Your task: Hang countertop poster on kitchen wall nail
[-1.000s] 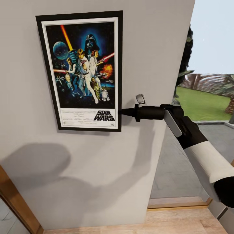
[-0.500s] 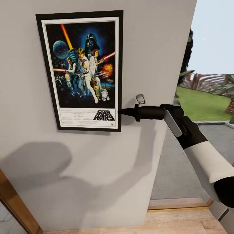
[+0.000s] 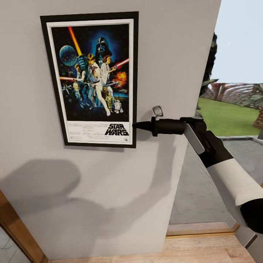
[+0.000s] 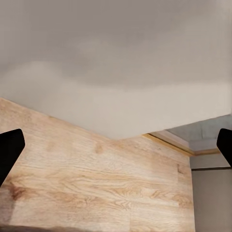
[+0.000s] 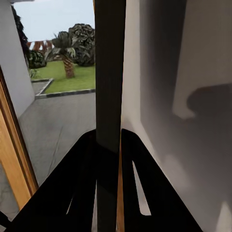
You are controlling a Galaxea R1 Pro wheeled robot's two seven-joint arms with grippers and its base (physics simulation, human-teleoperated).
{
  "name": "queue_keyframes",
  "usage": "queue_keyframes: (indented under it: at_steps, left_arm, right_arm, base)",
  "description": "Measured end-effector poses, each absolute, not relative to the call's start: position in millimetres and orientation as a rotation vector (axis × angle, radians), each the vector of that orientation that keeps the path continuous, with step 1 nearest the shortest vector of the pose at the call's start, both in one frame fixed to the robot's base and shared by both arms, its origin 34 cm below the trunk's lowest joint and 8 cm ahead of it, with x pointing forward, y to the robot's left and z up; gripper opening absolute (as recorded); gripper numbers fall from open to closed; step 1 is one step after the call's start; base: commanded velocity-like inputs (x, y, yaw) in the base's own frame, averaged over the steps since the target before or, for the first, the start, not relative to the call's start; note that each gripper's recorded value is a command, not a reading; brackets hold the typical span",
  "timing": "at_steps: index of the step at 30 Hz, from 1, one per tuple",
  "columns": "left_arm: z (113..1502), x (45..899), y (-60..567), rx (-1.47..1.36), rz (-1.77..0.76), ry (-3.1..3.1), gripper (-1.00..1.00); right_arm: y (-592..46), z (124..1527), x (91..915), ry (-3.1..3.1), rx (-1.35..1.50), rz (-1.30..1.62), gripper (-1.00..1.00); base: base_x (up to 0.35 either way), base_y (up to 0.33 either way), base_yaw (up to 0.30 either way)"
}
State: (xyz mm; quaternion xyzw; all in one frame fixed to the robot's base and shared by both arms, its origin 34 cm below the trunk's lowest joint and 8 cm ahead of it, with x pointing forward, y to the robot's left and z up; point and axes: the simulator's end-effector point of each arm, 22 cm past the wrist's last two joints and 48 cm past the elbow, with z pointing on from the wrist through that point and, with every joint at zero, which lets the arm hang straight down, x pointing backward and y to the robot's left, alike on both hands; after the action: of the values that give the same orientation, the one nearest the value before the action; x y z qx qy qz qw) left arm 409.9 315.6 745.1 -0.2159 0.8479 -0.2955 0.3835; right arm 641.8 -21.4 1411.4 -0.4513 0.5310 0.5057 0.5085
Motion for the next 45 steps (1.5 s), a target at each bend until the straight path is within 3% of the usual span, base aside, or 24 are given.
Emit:
queue_keyframes:
  at_steps: [45]
  left_arm:
    - [745.3, 410.0, 315.6, -0.55, -0.753, 2.161, 1.0]
  right_arm:
    - [-21.0, 1412.5, 641.1, 1.28, -1.081, 1.23, -1.0]
  base:
    - [0.0, 0.0, 0.0]
